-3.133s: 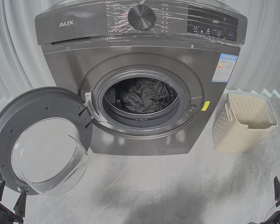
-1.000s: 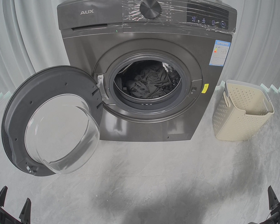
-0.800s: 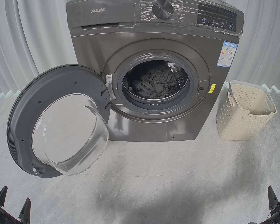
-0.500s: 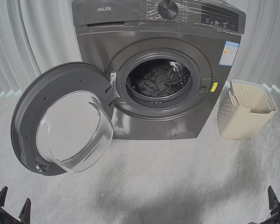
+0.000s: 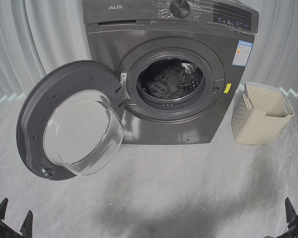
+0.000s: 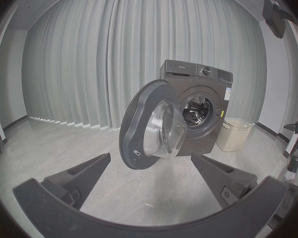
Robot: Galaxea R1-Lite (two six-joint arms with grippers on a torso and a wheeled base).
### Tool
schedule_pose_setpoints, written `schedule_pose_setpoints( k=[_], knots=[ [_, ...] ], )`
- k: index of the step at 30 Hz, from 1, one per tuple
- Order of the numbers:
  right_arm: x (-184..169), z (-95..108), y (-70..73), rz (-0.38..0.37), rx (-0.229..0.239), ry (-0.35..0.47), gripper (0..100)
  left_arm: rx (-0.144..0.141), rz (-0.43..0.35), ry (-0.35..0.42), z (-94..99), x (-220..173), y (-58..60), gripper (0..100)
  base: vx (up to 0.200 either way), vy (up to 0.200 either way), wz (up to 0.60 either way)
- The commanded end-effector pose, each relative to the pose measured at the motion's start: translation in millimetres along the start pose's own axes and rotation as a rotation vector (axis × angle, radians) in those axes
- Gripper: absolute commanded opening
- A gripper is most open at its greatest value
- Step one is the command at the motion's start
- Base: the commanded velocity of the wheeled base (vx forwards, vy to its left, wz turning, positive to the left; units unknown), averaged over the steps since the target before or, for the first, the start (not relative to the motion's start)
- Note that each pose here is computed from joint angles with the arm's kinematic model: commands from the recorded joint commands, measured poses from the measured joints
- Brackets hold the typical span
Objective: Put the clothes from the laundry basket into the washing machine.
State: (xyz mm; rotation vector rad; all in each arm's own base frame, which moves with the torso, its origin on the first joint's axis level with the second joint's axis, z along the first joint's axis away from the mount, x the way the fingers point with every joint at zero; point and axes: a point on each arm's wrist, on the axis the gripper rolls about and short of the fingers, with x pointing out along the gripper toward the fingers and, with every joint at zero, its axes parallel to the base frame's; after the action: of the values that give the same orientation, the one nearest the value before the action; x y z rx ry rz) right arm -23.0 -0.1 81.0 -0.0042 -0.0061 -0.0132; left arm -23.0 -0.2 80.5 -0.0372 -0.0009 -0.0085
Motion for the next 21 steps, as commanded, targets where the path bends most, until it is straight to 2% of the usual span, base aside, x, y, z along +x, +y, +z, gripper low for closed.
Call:
schedule_pose_setpoints(
  k=[1,9,15,19,21],
  knots=[
    [0.5,-5.1,0.0,-0.001,0.000,0.008,100,0.000,-0.001,0.003,-4.9,0.1,0.2,100,0.000,0.200,0.00],
    [0.5,-5.1,0.0,-0.001,0.000,0.008,100,0.000,-0.001,0.003,-4.9,0.1,0.2,100,0.000,0.200,0.00],
    [0.5,-5.1,0.0,-0.001,0.000,0.008,100,0.016,-0.001,0.003,-5.1,0.2,0.2,100,0.000,0.200,0.00],
    [0.5,-5.1,0.0,-0.001,0.000,0.008,100,0.033,-0.005,0.003,-5.1,0.2,0.1,100,0.000,0.000,0.00],
    [0.5,-5.1,0.0,-0.001,0.000,0.008,100,0.031,-0.007,0.003,-5.1,0.2,0.0,100,0.000,0.000,0.00]
  ],
)
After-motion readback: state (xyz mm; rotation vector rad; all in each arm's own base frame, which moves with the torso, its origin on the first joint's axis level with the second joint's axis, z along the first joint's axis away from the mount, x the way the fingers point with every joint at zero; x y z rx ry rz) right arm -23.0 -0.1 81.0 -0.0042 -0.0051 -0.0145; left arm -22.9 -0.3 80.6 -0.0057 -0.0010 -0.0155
